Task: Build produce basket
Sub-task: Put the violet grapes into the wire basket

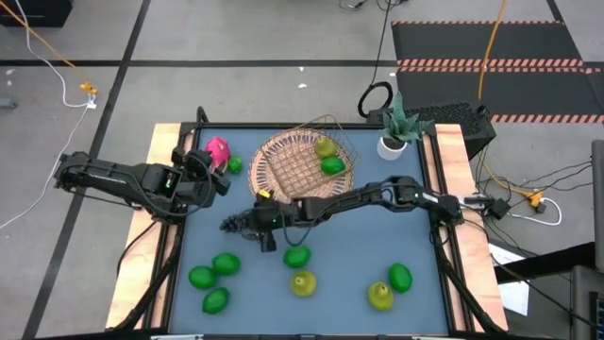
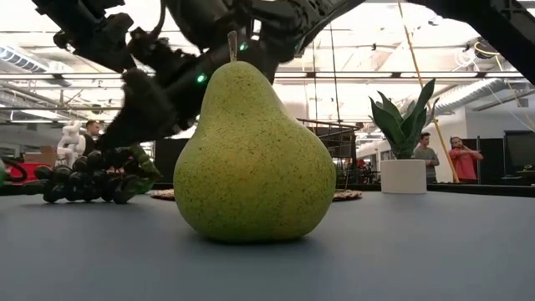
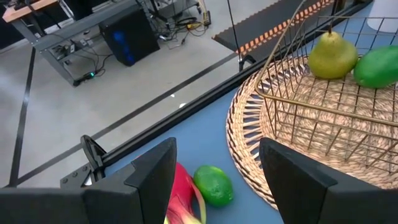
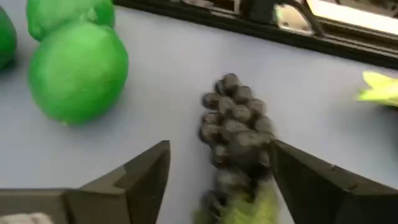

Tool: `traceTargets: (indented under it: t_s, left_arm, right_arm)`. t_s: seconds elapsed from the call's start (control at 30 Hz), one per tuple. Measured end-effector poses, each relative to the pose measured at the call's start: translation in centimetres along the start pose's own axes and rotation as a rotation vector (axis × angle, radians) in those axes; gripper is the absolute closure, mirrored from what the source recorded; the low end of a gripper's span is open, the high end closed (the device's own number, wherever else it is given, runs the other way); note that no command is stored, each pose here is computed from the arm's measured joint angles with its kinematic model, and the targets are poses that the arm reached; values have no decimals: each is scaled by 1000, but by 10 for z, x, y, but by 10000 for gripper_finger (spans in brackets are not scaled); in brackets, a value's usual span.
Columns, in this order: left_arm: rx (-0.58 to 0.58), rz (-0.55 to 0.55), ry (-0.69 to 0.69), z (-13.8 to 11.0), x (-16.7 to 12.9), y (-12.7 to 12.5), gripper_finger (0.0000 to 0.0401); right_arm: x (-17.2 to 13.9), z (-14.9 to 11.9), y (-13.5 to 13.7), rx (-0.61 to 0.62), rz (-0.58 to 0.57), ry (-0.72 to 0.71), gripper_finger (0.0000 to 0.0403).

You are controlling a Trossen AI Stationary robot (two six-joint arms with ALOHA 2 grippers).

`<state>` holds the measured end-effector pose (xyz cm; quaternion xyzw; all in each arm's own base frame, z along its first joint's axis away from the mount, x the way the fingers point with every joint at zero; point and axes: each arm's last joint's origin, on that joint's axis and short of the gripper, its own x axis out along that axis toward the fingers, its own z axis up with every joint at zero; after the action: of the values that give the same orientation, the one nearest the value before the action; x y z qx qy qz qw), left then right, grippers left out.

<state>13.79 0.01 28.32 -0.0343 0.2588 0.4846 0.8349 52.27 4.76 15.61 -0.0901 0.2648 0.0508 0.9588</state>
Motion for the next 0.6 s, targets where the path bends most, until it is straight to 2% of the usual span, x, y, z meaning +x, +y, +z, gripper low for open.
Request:
traceTargets:
  t_s: [0.2, 0.33, 0.47, 0.6]
  left_arm:
    - [-7, 3, 0, 0, 0, 0, 169]
    - [-7, 3, 0, 0, 0, 0, 169]
    - [-6, 4, -1, 0, 0, 0, 169]
    - [-6, 4, -1, 0, 0, 0, 169]
  right_arm:
    - [18, -16, 4, -45, -141, -7, 81]
    - [23, -25, -2, -42, -156, 25, 71]
    - [25, -30, -4, -39, -158, 46, 92]
    - [25, -32, -6, -28, -155, 62, 149]
